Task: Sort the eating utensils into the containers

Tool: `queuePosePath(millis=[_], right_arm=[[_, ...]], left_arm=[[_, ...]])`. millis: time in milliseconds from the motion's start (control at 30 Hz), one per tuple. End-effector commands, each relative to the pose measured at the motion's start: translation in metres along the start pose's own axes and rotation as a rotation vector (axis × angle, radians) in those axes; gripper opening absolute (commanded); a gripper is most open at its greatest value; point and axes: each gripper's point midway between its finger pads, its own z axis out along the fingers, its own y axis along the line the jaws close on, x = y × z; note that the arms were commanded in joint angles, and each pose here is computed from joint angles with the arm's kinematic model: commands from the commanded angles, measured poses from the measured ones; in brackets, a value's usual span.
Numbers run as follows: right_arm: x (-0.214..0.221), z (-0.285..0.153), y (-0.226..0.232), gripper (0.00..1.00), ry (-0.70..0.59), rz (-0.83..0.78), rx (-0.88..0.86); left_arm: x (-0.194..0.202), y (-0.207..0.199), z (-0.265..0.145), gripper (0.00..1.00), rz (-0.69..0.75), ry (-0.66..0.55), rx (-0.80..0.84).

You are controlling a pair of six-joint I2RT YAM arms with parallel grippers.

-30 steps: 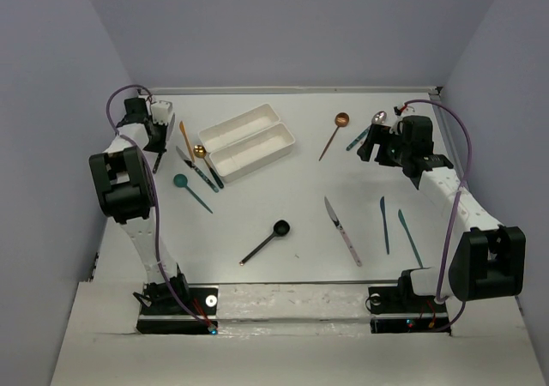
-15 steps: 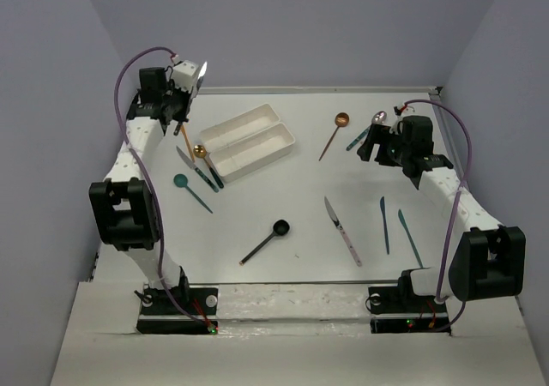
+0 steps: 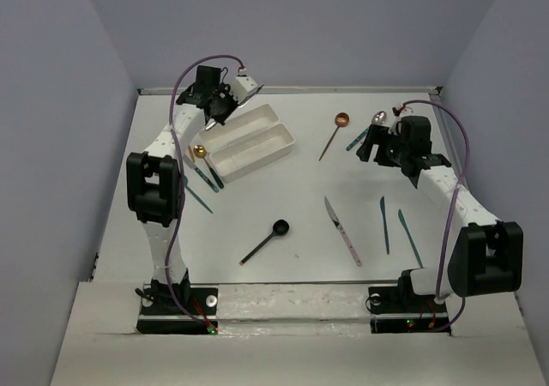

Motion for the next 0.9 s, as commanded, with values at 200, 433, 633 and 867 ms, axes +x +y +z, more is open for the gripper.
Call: queuePosePath(millis=[200,433,633,867], right_arm=[[-0.002,0.003,-0.004,0.87,-0.02,-0.008,0.005],[-0.001,0.005,-0.004,0.87,-0.014,-0.007,0.004],[-0.001,0.005,-0.004,0.87,-0.013,-0.007,0.003],[0.0,0.005,-0.004,0.87,-0.01,-0.006,0.002]], left_arm=[[-0.009,-0.007,0.03,0.0,0.212,0.067,0.143],[0.014,-0.024,0.046,0.0,0.215,0.111,0.201],[0.032,-0.028,0.043,0.0,0.23,0.123,0.194],[0.049,-0.037,0.053,0.0,0.197,0.162,0.214]])
